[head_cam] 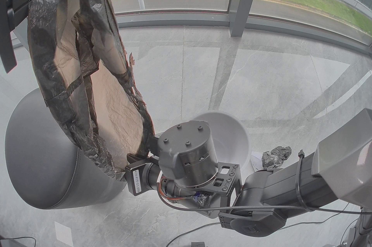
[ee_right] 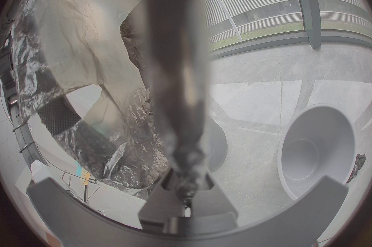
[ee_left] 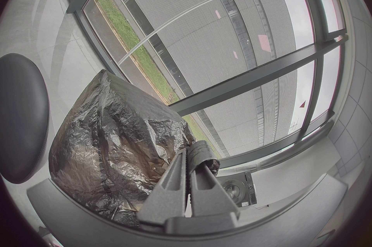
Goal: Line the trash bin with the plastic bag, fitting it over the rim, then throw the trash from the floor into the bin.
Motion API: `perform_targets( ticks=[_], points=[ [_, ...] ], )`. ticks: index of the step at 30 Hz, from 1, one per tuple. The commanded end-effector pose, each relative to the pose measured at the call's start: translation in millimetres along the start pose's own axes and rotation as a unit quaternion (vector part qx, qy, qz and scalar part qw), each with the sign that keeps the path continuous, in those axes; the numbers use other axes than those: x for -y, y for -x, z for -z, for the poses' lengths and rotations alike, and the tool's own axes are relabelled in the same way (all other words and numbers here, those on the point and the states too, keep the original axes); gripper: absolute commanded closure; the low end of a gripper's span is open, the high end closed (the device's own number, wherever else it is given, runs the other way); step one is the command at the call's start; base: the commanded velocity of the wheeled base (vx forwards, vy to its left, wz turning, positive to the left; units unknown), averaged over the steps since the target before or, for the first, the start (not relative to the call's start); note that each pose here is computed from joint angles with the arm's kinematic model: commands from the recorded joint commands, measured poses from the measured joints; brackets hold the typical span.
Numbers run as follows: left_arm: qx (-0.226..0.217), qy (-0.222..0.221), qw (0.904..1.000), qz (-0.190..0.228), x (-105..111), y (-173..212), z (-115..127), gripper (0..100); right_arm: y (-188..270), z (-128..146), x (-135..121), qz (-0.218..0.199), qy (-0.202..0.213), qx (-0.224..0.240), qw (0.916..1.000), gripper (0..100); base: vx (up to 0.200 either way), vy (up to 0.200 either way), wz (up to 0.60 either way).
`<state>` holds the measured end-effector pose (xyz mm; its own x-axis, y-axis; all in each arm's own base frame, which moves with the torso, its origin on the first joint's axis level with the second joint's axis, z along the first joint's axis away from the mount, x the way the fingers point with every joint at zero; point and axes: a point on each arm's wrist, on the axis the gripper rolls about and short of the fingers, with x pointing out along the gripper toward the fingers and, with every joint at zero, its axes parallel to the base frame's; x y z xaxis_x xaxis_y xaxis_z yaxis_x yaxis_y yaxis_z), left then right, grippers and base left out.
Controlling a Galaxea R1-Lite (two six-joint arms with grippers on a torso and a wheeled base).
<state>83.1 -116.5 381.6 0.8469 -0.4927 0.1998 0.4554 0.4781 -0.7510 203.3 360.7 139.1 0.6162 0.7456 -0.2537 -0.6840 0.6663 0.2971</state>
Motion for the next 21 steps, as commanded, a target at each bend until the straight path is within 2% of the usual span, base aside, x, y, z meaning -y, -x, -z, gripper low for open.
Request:
perform_targets(
  ticks=[1,4,6,8,9,11,14,18,21],
  points=[
    [-0.002,-0.002,1.0,-0.004,-2.6,0.4,1.9,100,12.8,-6.0,0.8,0.001,0.001,0.0,1.0,100,0.0,0.0,0.0],
    [-0.009,-0.008,0.9999,-0.008,-7.2,2.0,4.9,100,27.9,-6.1,5.7,0.006,0.021,-0.007,0.9997,100,0.0,0.0,0.0],
    [-0.023,-0.014,0.9996,-0.007,-13.5,2.5,9.1,100,47.3,-6.6,14.9,0.009,0.055,-0.017,0.9983,100,0.0,0.0,0.0],
    [-0.034,-0.02,0.9992,-0.009,-19.0,1.9,12.6,100,55.5,-8.4,22.0,0.016,0.064,-0.024,0.9975,100,0.0,0.0,0.0],
    [-0.06,-0.03,0.9977,-0.01,-31.1,1.0,20.3,100,74.9,-21.3,32.5,0.022,0.062,-0.033,0.9973,100,0.0,0.0,0.0],
    [-0.06,-0.03,0.9977,-0.01,-31.1,1.0,20.3,100,74.9,-21.3,32.5,0.022,0.062,-0.033,0.9973,100,0.0,0.0,0.0],
    [-0.104,-0.037,0.9937,-0.016,-50.3,-2.0,35.1,100,105.8,-41.9,45.6,0.011,0.052,-0.062,0.9967,100,0.0,0.0,0.0],
    [-0.131,-0.007,0.9914,-0.007,-57.9,-2.9,43.1,100,132.3,-58.5,51.7,0.01,0.043,-0.076,0.9961,100,0.0,0.0,0.0],
    [-0.166,0.009,0.9859,0.014,-61.8,-2.1,46.1,100,150.6,-67.8,59.4,0.004,0.03,-0.107,0.9938,100,0.0,0.0,0.0]
  ],
)
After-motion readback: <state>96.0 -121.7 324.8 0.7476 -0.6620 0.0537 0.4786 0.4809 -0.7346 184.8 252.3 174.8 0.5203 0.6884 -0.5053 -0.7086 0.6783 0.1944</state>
